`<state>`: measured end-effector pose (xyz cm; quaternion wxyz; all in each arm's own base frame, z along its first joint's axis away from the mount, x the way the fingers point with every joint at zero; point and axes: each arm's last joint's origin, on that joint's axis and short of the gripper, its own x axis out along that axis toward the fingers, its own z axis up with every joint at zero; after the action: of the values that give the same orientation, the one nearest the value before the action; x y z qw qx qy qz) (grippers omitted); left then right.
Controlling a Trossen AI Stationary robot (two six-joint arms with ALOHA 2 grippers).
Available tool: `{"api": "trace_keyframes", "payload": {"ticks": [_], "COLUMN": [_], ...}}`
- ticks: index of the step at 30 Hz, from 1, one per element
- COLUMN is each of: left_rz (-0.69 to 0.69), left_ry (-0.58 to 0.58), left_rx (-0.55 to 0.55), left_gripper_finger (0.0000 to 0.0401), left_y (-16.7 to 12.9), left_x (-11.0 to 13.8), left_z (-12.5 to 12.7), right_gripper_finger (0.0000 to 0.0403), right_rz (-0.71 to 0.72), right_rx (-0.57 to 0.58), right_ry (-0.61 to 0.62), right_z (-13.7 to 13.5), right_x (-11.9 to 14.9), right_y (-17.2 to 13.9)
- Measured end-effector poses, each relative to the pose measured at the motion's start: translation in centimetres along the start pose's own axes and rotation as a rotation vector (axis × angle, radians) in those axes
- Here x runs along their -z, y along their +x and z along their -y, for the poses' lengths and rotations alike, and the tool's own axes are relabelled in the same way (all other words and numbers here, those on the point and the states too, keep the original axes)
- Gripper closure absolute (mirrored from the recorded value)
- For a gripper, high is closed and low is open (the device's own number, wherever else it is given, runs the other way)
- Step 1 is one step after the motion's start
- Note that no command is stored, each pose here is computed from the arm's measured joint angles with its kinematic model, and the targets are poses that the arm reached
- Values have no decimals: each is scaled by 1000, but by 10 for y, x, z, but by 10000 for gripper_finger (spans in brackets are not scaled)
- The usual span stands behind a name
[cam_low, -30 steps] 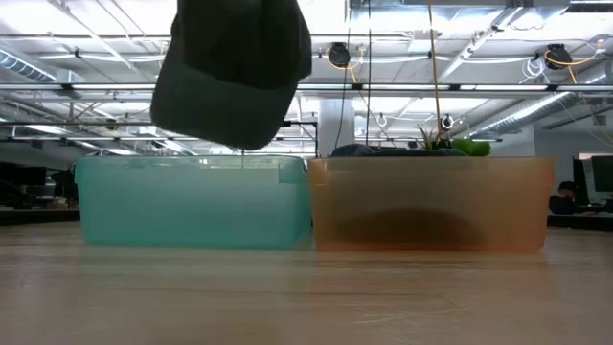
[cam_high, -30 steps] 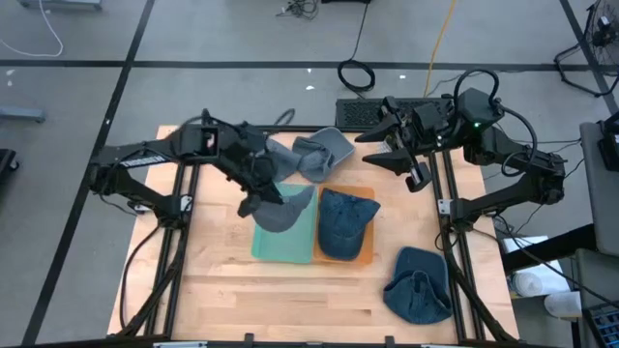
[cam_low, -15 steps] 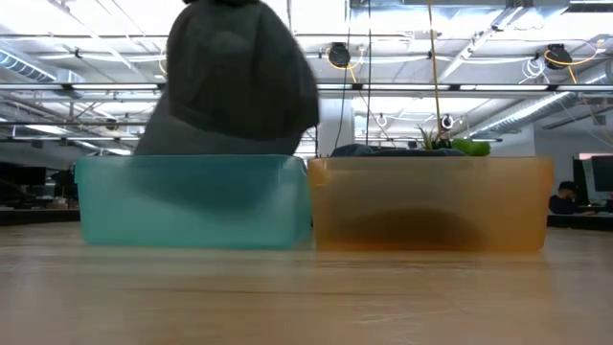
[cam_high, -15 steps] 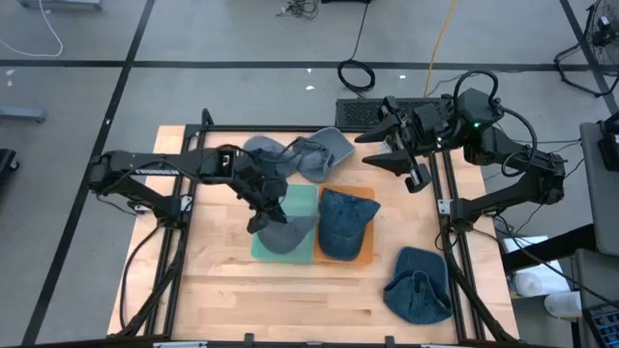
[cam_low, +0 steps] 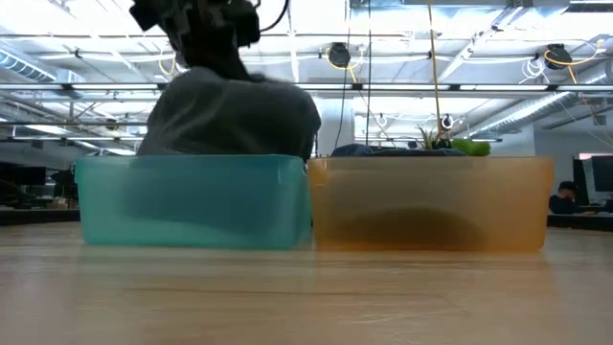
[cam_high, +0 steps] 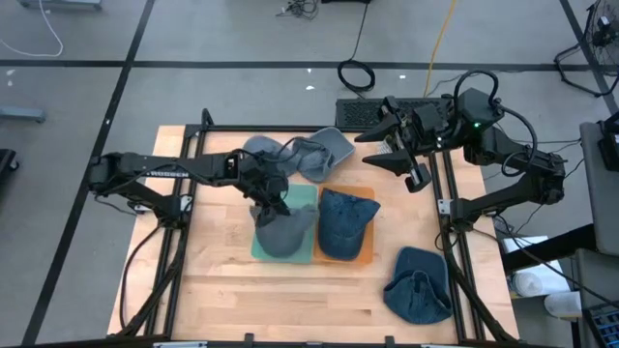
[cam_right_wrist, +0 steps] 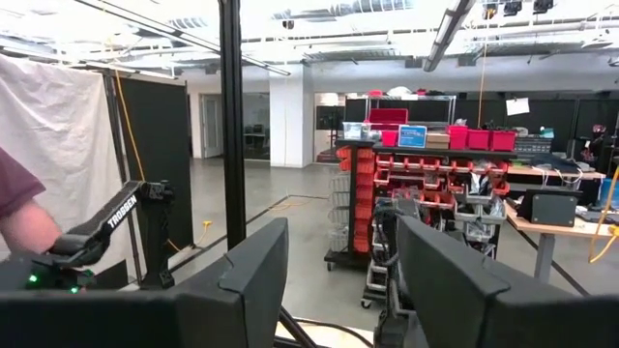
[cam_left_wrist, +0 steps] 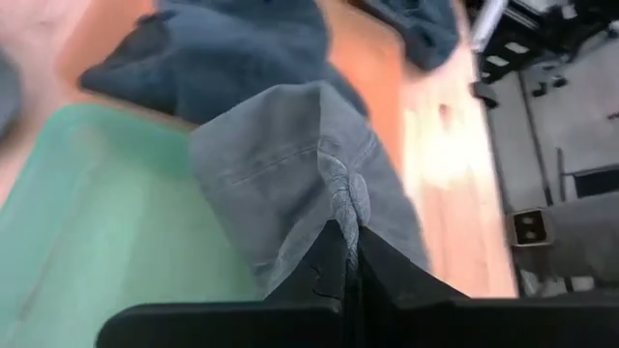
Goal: Pick & Place hat
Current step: Put the bottom gray cap into the blue bin
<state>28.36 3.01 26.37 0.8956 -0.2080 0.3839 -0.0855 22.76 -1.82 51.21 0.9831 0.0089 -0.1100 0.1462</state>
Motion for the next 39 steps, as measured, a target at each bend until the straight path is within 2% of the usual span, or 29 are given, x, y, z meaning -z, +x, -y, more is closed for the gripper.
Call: {"api": "trace_keyframes", "payload": {"ticks": [4,8,12,15,21,29,35,39], "left_rz": [20,36,25,-13,-41,-111,-85,-126], "left_ry": [-16,-4,-2,-17,-32,-2,16,27], "left_rx": [-61,-173,-195,-318,-431,-395,-384,-388], "left_gripper_finger": [399,399,399,399,398,398,398,398], "left_y": [3,0,2,4,11,42,59,74], "left_x": [6,7,10,16,19,24,22,27], "left_z": [-13,-26,-32,-37,-44,-53,-57,-66], "right_gripper_finger": [219,216,217,217,216,218,217,217], "right_rz": [-4,-10,-27,-31,-41,-39,-40,-38], "right_rx": [1,2,3,4,4,4,4,5], "right_ry": [2,5,12,14,18,17,18,17], "right_z": [1,2,4,5,6,6,6,6], "right_x": [1,3,8,9,12,12,12,11], "right_y": [1,4,8,9,12,12,12,12]}}
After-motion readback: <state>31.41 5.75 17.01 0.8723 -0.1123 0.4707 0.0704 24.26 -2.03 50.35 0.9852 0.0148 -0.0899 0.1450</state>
